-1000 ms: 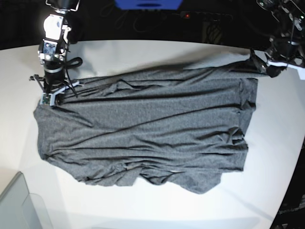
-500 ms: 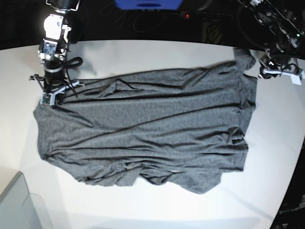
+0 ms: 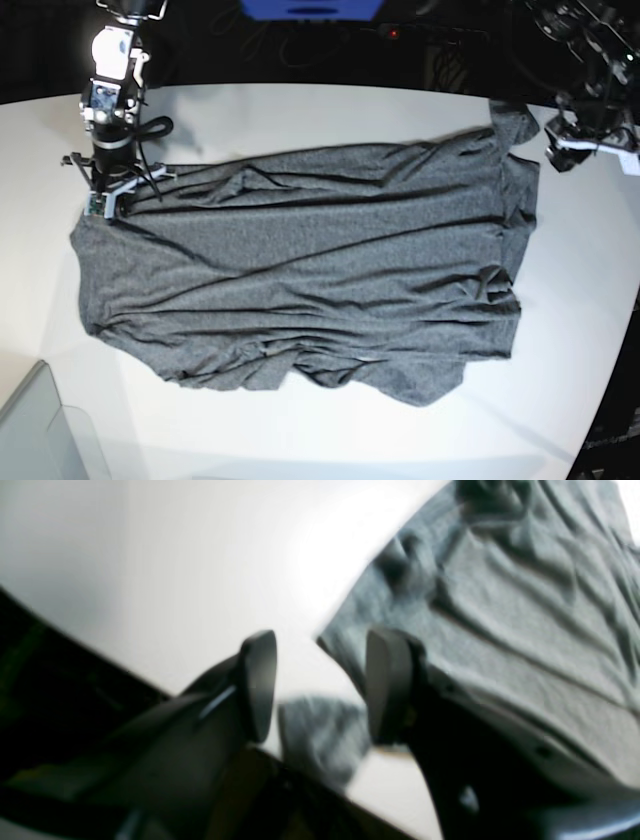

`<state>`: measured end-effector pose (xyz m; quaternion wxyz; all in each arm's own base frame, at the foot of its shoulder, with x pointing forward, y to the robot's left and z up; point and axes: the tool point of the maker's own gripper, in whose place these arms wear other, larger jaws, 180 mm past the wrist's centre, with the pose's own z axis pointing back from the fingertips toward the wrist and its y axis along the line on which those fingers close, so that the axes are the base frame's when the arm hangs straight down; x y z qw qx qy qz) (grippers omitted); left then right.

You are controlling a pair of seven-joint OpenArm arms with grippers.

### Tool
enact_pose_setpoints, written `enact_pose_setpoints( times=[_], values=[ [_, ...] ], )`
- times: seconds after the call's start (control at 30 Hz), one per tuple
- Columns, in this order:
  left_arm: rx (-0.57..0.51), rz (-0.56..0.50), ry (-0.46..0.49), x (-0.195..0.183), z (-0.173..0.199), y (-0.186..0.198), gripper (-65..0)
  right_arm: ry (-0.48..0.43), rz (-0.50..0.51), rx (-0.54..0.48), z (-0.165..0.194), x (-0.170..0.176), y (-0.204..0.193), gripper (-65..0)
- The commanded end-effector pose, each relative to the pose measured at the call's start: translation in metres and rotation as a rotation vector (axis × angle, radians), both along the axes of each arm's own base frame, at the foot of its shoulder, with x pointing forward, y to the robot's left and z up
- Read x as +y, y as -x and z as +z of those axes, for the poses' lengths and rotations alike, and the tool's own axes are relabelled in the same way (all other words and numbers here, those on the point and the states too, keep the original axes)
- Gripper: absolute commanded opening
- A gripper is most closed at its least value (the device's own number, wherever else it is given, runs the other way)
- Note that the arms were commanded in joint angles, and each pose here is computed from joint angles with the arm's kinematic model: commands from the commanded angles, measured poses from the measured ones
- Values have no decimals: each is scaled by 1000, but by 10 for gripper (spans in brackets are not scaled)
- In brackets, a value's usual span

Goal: Layout the t-shirt on the table in an organized manner, then fold the t-shirt properly
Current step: 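Pull the held corner with the left gripper away from the right gripper, then drag the held corner with the left gripper back toward the collar edge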

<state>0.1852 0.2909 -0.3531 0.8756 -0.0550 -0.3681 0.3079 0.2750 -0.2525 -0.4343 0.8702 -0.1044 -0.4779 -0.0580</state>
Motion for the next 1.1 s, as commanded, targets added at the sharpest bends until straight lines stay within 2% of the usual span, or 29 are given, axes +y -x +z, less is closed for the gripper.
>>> enact_pose_setpoints(
  times=[0.0, 0.13, 0.3, 0.6, 0.73, 0.93, 1.07],
  values=[
    [-22, -24, -14, -7, 8, 0, -366, 5, -7, 42, -5, -3, 6, -650],
    [56, -71, 6, -28, -7, 26, -366, 6, -8, 40, -5, -4, 6, -650],
    [66, -31, -55, -15, -16, 36, -366, 5, -9, 40, -5, -3, 6, -650],
    [119, -142, -60, -53, -32, 27, -369, 4, -6, 41, -5, -2, 6, -650],
    [165, -193, -115, -61, -39, 23, -369, 5, -7, 40, -5, -3, 6, -650],
    [130, -274, -198, -80, -38, 10, -370, 5, -9, 57, -10, -3, 13, -650],
    [171, -302, -202, -86, -54, 12, -370, 5, -9, 59, -10, -3, 14, -650]
  ],
)
